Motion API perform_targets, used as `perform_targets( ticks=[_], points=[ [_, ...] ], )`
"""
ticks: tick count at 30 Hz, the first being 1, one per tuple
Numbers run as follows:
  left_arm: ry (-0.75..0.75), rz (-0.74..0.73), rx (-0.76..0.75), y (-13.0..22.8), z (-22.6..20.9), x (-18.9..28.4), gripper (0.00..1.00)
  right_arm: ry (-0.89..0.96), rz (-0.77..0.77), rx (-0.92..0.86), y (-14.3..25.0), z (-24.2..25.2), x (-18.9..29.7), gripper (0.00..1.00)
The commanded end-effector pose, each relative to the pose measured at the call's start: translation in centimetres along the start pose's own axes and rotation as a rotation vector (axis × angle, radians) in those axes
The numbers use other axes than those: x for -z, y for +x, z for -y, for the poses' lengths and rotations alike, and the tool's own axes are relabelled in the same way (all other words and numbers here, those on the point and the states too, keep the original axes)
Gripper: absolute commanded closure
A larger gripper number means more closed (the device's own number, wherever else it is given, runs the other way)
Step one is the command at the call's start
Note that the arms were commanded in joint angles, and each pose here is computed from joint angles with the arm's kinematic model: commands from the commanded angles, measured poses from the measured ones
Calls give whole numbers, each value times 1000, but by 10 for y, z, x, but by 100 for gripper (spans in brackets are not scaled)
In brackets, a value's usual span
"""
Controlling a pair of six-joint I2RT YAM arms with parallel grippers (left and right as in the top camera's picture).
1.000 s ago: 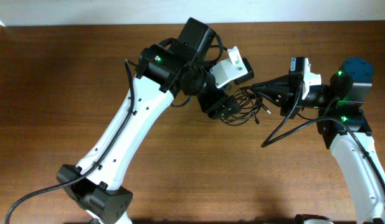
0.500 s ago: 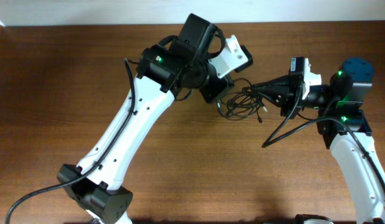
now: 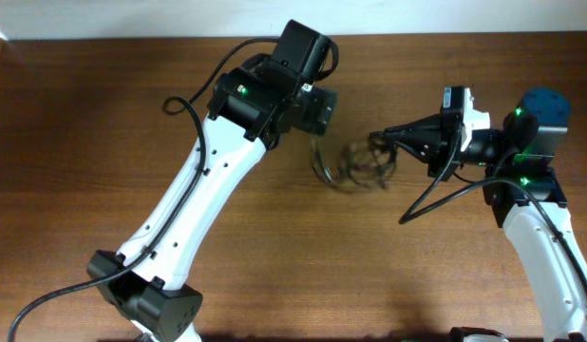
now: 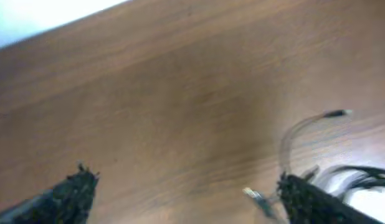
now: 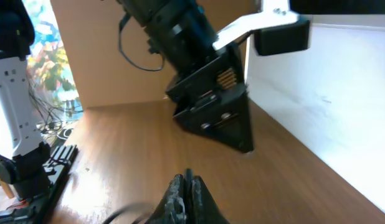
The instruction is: Untangle cables
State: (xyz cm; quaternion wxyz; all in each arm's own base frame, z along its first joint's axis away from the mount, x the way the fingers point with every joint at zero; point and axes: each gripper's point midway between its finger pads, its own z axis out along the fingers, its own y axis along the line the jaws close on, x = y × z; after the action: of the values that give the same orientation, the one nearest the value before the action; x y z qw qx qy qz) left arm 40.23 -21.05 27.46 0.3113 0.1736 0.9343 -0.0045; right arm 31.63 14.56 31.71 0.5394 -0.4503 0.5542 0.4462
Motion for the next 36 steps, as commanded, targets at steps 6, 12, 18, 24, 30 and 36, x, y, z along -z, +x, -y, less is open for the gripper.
perform_targets(
  ticks=[6, 12, 18, 24, 30, 36],
  points=[
    [235, -52, -38, 10, 39, 4, 1, 96, 37, -29, -23, 18, 2, 96],
    [521, -31, -379, 24, 82, 22, 0, 243, 80, -121, -32, 43, 7, 96],
    [525, 0, -568, 29, 80, 22, 1, 320, 157, -298, -43, 57, 13, 96],
    [606, 96, -717, 23, 93, 33, 1, 342, 234, -545, -49, 64, 16, 96],
    [777, 254, -800, 11, 121, 54, 1, 318, 234, -601, -49, 61, 15, 96],
    [832, 287, -801, 9, 129, 62, 54, 244, 227, -565, -59, 47, 11, 96]
  ],
)
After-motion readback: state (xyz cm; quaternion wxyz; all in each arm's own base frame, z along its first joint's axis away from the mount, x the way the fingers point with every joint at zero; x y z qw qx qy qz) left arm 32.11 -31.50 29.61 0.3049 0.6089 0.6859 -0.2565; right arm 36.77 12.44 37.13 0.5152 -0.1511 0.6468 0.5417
